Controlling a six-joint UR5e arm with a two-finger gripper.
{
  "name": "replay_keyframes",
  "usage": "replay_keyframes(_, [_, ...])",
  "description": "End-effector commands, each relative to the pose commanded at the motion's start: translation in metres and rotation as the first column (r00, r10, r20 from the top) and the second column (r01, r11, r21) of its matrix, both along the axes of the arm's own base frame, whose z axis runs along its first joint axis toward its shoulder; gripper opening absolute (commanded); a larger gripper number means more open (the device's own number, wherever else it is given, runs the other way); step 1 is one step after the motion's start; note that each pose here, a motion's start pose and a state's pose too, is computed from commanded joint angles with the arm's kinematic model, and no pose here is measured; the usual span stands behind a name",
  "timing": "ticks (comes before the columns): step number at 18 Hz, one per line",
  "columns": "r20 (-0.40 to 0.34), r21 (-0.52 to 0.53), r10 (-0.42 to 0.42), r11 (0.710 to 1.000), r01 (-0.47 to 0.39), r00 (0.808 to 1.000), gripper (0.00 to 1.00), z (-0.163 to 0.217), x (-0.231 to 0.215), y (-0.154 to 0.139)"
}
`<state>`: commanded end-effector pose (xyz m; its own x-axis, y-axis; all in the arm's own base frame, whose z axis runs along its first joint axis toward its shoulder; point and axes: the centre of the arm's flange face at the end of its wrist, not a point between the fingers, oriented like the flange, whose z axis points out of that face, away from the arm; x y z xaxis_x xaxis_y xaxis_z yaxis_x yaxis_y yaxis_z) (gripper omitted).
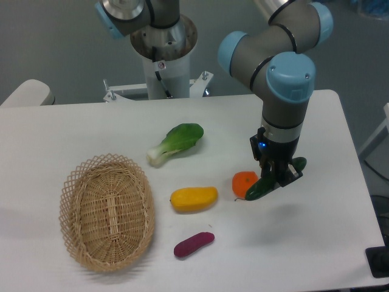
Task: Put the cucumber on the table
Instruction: 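Lift the held green cucumber slightly and move it away from the orange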
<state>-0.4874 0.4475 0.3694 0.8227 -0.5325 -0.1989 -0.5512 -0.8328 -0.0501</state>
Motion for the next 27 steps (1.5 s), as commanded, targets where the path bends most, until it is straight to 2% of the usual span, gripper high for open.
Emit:
replay_keyframes(12, [0.02, -0.017, 0.003, 1.0, -0.002, 1.0, 0.21, -0.014, 0.003, -0.005])
replay_keyframes(16, [0.041, -0.045, -0.061, 0.997, 0.063, 0.997, 0.22, -0.035, 0.001, -0.02])
replay_keyframes(20, [0.029, -0.05, -0.12, 0.991, 0.121, 0.992, 0.21, -0.034, -0.01, -0.039])
replay_keyframes(22, [0.037, -0.052, -0.108, 0.993, 0.11, 0.993, 0.22, -0.045, -0.014, -0.033])
replay_keyframes(24, [0.012, -0.039, -0.098, 0.994, 0.098, 0.995, 0.21, -0.054, -0.021, -0.024])
replay_keyframes(27, [-0.008, -0.004, -0.024, 1.0, 0.024, 1.0, 0.21, -0.074, -0.028, -0.005])
